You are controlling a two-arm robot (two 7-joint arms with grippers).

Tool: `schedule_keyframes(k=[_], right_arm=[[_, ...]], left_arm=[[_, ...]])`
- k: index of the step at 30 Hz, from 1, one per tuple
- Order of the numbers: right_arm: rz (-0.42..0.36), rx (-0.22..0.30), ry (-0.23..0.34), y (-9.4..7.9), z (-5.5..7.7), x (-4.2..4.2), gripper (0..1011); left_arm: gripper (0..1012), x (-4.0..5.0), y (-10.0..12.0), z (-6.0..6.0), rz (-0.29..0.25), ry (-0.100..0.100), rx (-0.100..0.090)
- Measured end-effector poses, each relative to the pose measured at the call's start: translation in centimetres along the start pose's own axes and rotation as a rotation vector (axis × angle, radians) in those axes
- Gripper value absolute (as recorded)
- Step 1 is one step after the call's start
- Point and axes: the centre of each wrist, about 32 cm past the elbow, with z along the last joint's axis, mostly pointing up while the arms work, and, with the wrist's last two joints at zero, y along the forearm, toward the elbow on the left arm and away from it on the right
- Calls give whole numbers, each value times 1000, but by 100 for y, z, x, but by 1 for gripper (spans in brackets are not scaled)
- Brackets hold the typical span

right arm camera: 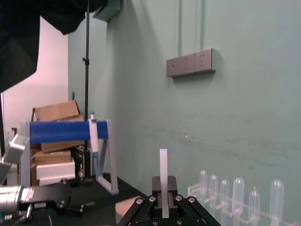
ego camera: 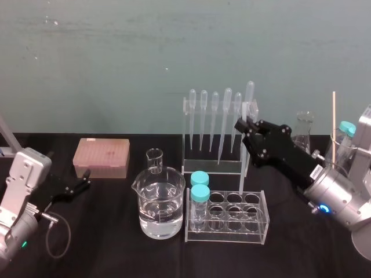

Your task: Pick up the stirring rod with one hand, then place it down.

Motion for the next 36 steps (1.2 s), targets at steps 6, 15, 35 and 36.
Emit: schedule_keyframes(k=[6,15,35,36], right_arm=[[-4,-6,2,-42,-169,-2,68],[10,-1,9,-4,-340,9,68],[12,-21,9,6,-606,35,68],[11,-24,9,0,-612,33,68]], left_arm=[[1000,0,0,0,0,0,0],[1000,0,0,0,0,0,0],[1000,0,0,0,0,0,0],[1000,0,0,0,0,0,0]])
